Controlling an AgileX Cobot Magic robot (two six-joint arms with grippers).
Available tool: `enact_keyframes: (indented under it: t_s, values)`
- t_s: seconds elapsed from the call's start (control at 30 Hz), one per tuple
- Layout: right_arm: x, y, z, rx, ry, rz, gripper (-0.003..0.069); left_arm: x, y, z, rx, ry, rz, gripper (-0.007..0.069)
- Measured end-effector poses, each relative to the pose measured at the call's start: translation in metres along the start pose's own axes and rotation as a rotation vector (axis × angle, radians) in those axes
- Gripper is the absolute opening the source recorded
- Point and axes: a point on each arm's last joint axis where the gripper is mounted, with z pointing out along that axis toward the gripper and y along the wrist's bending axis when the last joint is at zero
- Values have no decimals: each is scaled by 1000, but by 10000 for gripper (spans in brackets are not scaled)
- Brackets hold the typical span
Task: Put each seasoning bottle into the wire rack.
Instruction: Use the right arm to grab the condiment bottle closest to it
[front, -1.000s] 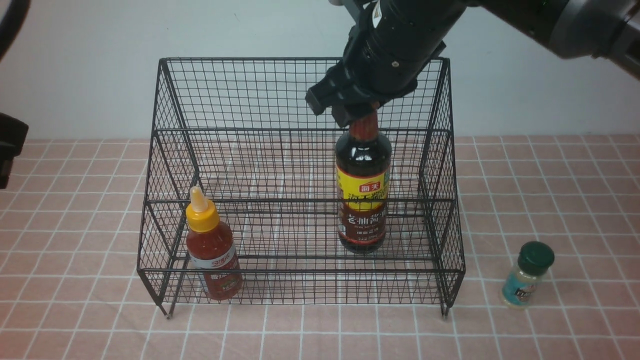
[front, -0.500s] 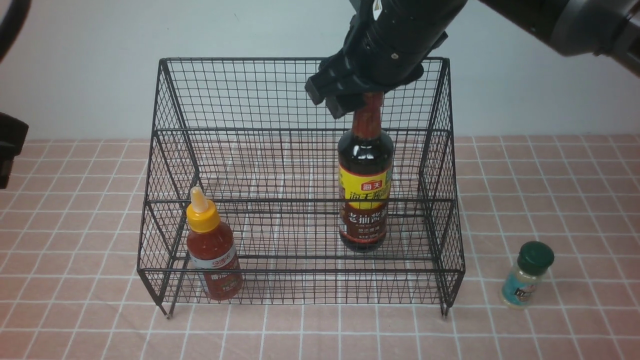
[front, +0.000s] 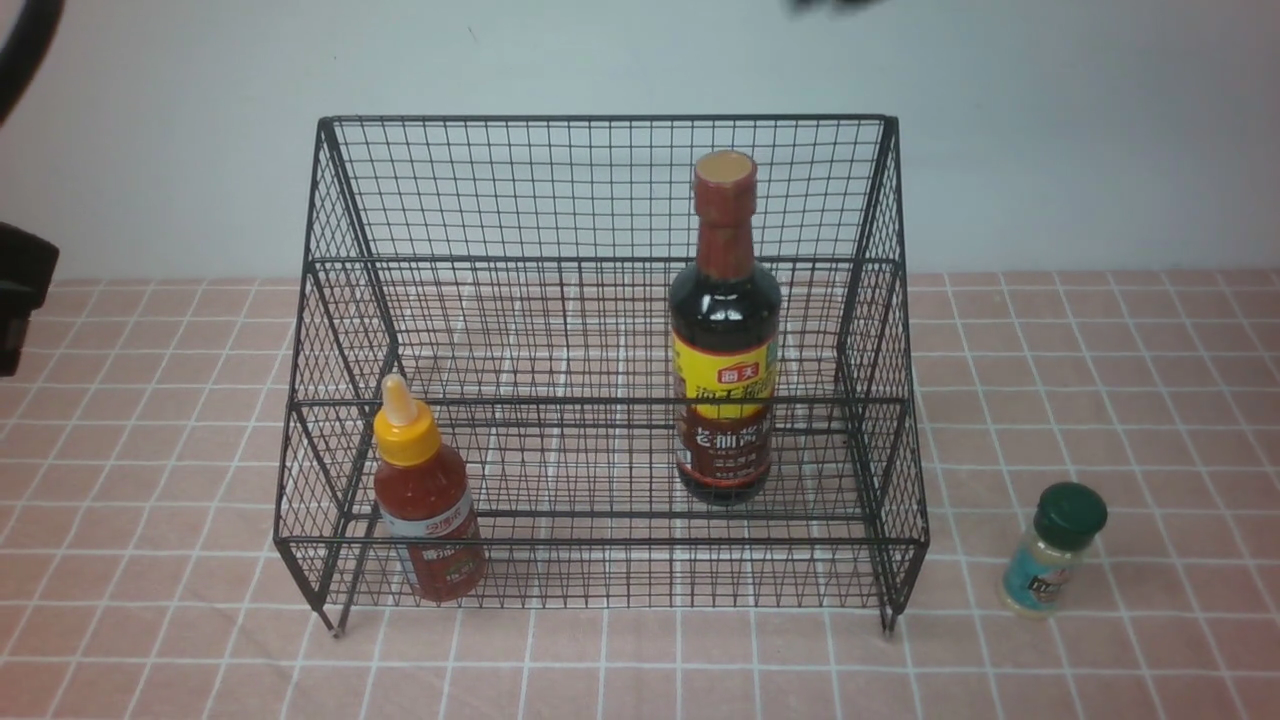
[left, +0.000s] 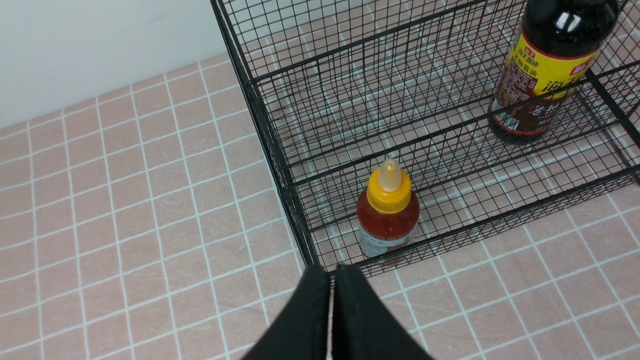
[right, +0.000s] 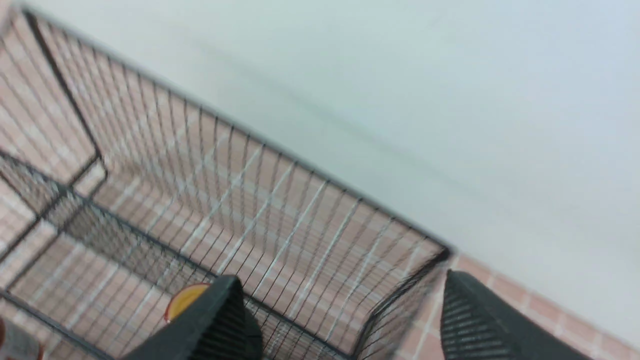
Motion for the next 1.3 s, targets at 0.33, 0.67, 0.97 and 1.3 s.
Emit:
enact_keyframes:
  t_s: [0.33,0.67,0.97,1.3]
  values:
    - [73,-89,-24,152,170,247,482,-1,0,0,1,-10,0,-7]
    - [207,-78,54,12,652,431,482,-1,0,0,1,-10,0,-7]
    - [222,-78,103,-9,656,451,483,-1,0,0,2,-9,0,-7]
    - [244,-79,144,-1,741,444,592,-1,0,0,2,-9,0,-7]
